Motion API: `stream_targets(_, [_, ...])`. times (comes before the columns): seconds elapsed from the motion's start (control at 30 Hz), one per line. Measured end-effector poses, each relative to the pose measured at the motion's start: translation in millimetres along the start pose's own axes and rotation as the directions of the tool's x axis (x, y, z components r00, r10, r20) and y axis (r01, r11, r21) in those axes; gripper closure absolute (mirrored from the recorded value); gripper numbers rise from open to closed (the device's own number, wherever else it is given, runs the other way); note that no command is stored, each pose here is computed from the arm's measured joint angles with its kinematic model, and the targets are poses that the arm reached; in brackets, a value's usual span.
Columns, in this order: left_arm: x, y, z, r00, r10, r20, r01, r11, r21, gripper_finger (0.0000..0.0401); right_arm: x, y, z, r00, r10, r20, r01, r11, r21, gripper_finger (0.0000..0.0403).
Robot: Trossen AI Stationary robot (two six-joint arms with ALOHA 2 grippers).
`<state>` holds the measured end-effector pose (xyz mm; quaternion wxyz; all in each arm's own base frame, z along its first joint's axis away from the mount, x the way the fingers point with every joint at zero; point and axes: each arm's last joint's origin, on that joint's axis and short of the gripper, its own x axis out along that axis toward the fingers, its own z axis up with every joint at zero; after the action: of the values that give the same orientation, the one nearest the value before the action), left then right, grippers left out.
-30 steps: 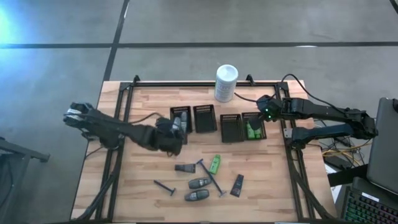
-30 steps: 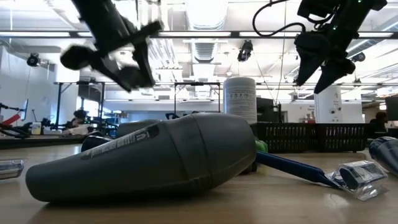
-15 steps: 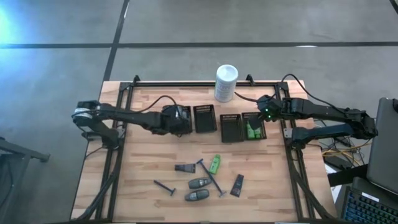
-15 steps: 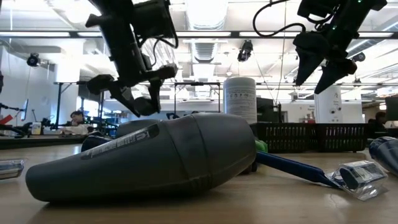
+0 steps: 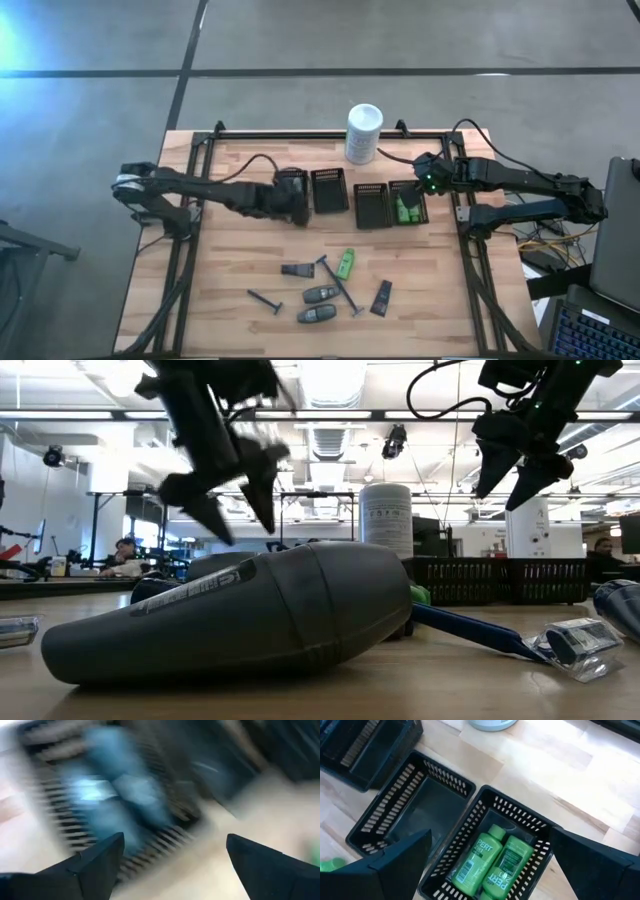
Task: Pick & Place Travel size toiletries
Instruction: Put the black deodorant into the left black bin
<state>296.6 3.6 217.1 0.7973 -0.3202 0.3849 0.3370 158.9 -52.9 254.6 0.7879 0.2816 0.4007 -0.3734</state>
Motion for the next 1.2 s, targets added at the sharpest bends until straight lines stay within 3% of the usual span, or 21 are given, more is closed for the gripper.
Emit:
stream_targets(0.1, [-8, -21, -18, 0.960, -0.217, -0.177, 0.256, 0.938, 0.235, 0.0056, 0, 0, -1, 1.000, 0.017, -0.015, -0.017, 1.000, -0.024, 0.0003])
stream_targets(0.23, [-15, -41, -45, 0.875, -0.348, -0.336, 0.448, 0.844, 0.295, 0.0071, 0, 1, -1, 0.999, 0.025, -0.022, -0.026, 0.999, -0.031, 0.0003])
stream_targets(0.5, [-20, -73, -97, 0.833, -0.416, -0.364, 0.552, 0.666, 0.502, 0.0098, 0, 1, -1, 0.999, 0.027, -0.024, -0.027, 0.999, -0.038, 0.0003])
stream_targets(0.63, [-13, -94, -107, 0.837, -0.427, -0.342, 0.546, 0.631, 0.551, 0.0105, 0, 1, -1, 0.999, 0.025, -0.027, -0.027, 0.999, -0.039, 0.0003])
stream_targets(0.77, [-2, -122, -111, 0.857, -0.385, -0.342, 0.513, 0.565, 0.646, 0.0107, 0, 0, -2, 0.999, 0.019, -0.040, -0.021, 0.999, -0.048, 0.0003])
stream_targets(0.83, [4, -132, -113, 0.889, -0.308, -0.338, 0.457, 0.574, 0.679, 0.0107, 0, -1, -4, 0.998, 0.009, -0.054, -0.012, 0.998, -0.069, 0.0003])
stream_targets(0.93, [7, -139, -113, 0.919, -0.252, -0.303, 0.394, 0.629, 0.670, 0.0107, 0, -3, -6, 0.997, -0.010, -0.077, 0.002, 0.995, -0.102, 0.0003])
stream_targets(1.07, [7, -142, -112, 0.919, -0.258, -0.297, 0.392, 0.666, 0.635, 0.0107, 0, -4, -7, 0.996, -0.019, -0.088, 0.007, 0.991, -0.135, 0.0003])
stream_targets(1.2, [18, -140, -124, 0.908, -0.223, -0.354, 0.406, 0.674, 0.617, 0.0107, 0, -4, -7, 0.996, -0.024, -0.084, 0.009, 0.984, -0.176, 0.0003])
